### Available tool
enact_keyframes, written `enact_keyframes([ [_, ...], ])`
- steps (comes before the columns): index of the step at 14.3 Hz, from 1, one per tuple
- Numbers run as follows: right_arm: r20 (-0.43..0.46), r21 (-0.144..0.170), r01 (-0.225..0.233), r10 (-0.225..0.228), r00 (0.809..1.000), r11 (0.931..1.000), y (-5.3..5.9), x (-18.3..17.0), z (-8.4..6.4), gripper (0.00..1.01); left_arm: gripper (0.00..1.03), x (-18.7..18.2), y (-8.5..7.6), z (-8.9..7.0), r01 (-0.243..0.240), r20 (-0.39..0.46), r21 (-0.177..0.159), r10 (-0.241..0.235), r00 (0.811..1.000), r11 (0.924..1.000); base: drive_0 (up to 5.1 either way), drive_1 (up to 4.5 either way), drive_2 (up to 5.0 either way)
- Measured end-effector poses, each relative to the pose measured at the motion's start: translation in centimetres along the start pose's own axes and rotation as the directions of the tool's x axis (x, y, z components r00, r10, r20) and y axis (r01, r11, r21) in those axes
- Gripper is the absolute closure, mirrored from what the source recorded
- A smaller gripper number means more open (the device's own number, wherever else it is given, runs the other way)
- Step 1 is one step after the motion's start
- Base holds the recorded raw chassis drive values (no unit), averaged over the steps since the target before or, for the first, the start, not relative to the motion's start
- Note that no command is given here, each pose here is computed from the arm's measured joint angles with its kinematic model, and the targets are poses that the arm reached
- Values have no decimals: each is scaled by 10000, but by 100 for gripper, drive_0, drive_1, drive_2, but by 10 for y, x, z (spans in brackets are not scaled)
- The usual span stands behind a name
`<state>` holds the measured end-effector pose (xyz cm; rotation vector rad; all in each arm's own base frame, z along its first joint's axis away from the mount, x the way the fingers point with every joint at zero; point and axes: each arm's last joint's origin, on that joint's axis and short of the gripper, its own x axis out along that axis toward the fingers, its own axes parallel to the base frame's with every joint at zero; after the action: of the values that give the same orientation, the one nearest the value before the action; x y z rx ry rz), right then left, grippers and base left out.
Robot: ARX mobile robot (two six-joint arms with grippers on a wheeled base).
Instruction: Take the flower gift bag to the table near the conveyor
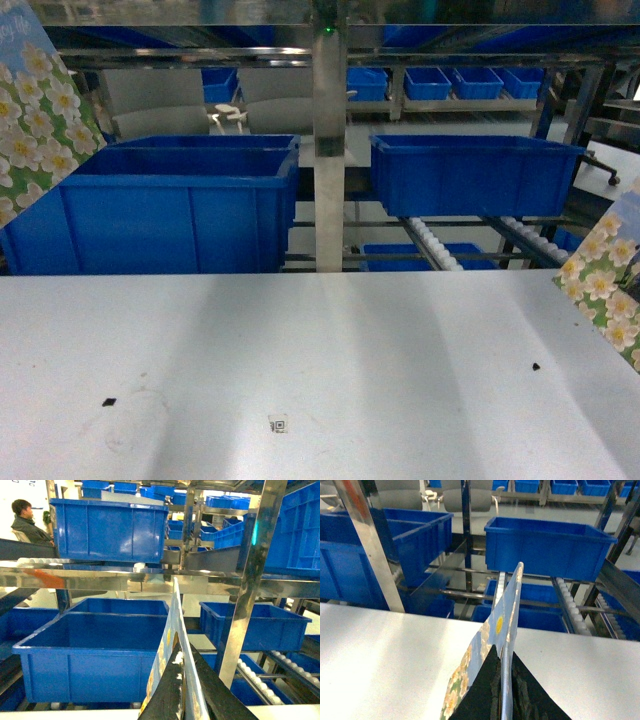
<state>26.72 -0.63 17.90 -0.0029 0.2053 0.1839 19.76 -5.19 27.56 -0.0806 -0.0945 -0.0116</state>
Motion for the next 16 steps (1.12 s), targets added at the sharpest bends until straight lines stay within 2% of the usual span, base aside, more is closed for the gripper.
enact_keyframes([
  [2, -555, -75, 122, -126, 9984, 9999, -8, 19, -7, 98, 101, 0, 0, 0, 0, 0, 0, 0, 10000, 10000, 0, 0, 0],
  [3, -747, -207, 206, -221, 9970, 9996, -15, 29, -9, 98, 101, 0, 0, 0, 0, -4, 1, 0, 10000, 10000, 0, 0, 0],
  [6, -1436, -245, 488, -518, 9883, 9985, -47, 46, -28, 98, 101, 0, 0, 0, 0, -4, 1, 0, 10000, 10000, 0, 0, 0],
  [8, -1416, -199, 800, -820, 9865, 9966, -68, 57, -34, 98, 101, 0, 0, 0, 0, -4, 1, 0, 10000, 10000, 0, 0, 0],
  [9, -1301, -228, 842, -865, 9877, 9962, -71, 63, -34, 98, 101, 0, 0, 0, 0, 0, 0, 0, 10000, 10000, 0, 0, 0],
  [10, -1055, -258, 887, -909, 9903, 9957, -71, 69, -33, 98, 101, 0, 0, 0, 0, -4, 1, 0, 10000, 10000, 0, 0, 0],
  [11, -921, -205, 897, -912, 9916, 9958, -64, 74, -31, 98, 101, 0, 0, 0, 0, 0, 0, 0, 10000, 10000, 0, 0, 0],
  [13, -853, -329, 564, -590, 9946, 9979, -40, 83, -31, 98, 101, 0, 0, 0, 0, 0, 0, 0, 10000, 10000, 0, 0, 0],
  [14, -963, -308, 437, -464, 9943, 9986, -30, 87, -36, 98, 101, 0, 0, 0, 0, -4, 1, 0, 10000, 10000, 0, 0, 0],
  [15, -1153, -178, 291, -310, 9929, 9994, -23, 88, -43, 98, 101, 0, 0, 0, 0, -4, 1, 0, 10000, 10000, 0, 0, 0],
  [16, -1240, -160, 263, -281, 9919, 9995, -21, 88, -47, 98, 101, 0, 0, 0, 0, 0, 0, 0, 10000, 10000, 0, 0, 0],
])
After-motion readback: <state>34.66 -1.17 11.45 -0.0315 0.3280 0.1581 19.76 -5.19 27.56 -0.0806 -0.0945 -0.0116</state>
